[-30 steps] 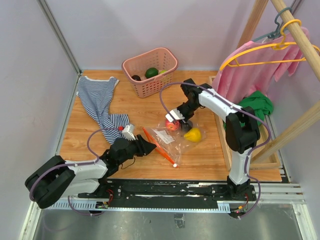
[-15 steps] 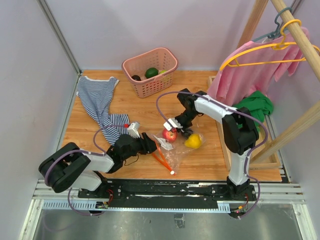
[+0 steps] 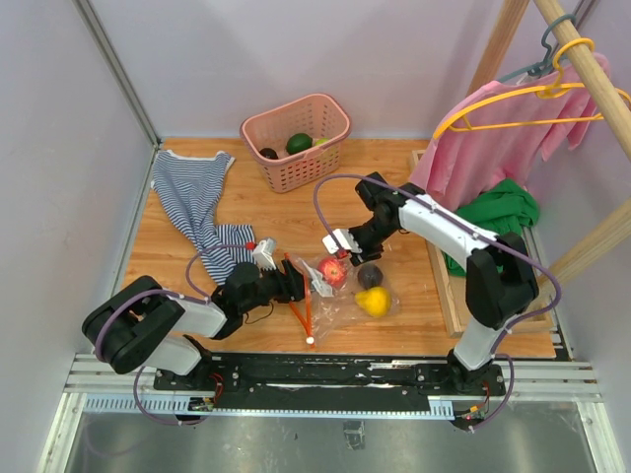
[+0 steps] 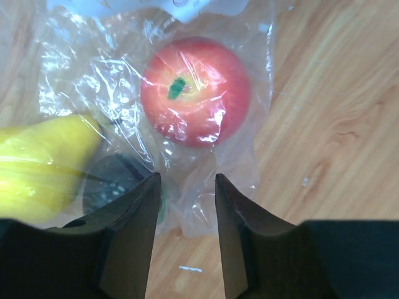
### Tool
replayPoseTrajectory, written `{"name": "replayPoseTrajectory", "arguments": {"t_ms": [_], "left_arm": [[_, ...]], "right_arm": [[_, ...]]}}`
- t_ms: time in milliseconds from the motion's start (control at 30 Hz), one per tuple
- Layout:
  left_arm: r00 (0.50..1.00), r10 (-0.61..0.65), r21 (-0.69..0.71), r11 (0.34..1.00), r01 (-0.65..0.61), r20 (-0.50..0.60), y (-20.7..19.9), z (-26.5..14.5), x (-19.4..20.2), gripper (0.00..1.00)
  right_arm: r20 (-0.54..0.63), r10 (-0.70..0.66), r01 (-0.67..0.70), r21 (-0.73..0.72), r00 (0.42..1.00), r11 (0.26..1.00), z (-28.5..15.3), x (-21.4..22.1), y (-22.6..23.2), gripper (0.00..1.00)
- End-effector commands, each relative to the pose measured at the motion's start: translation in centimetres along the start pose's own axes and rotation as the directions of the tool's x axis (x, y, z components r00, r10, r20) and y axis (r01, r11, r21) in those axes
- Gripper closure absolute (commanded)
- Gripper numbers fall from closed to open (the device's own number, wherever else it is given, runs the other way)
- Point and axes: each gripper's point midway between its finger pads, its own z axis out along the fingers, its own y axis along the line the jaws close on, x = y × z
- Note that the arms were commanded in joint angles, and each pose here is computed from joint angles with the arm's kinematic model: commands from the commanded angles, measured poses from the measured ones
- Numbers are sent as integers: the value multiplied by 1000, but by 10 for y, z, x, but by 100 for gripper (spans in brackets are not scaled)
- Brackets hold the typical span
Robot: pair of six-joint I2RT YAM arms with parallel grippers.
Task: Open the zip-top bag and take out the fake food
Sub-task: Pick up the fake fruit from the zipper food storage bag.
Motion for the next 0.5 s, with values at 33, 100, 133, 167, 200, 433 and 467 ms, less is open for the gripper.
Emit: {"name": "replayPoseTrajectory", "arguments": {"t_ms": [33, 100, 133, 167, 200, 433, 467], "left_arm": [[1000, 21, 71, 997, -23, 21, -15, 2, -10, 32], [1000, 20, 80, 997, -21, 19, -16, 2, -10, 32], [1000, 18, 82, 996, -19, 16, -16, 3, -9, 31], [1000, 14, 85, 996, -16, 13, -17, 4, -9, 31], [1000, 11, 90, 996, -12, 10, -18, 4, -9, 31], [1000, -11, 111, 994, 11, -4, -22, 9, -9, 31], [1000, -12, 112, 994, 12, -5, -22, 9, -9, 31]], "right_arm": [[72, 20, -25, 73, 997, 997, -20, -24, 5, 50], [99, -1, -8, 87, 995, 996, -14, -29, 10, 38], [96, -17, 8, 95, 995, 995, -10, -29, 11, 32], [84, -41, 31, 112, 996, 993, -6, -28, 9, 28], [74, -52, 43, 118, 996, 992, -1, -26, 9, 25], [45, -18, 13, 99, 999, 995, 24, -7, 0, 27], [48, -11, 6, 95, 999, 995, 26, -6, 0, 28]]}}
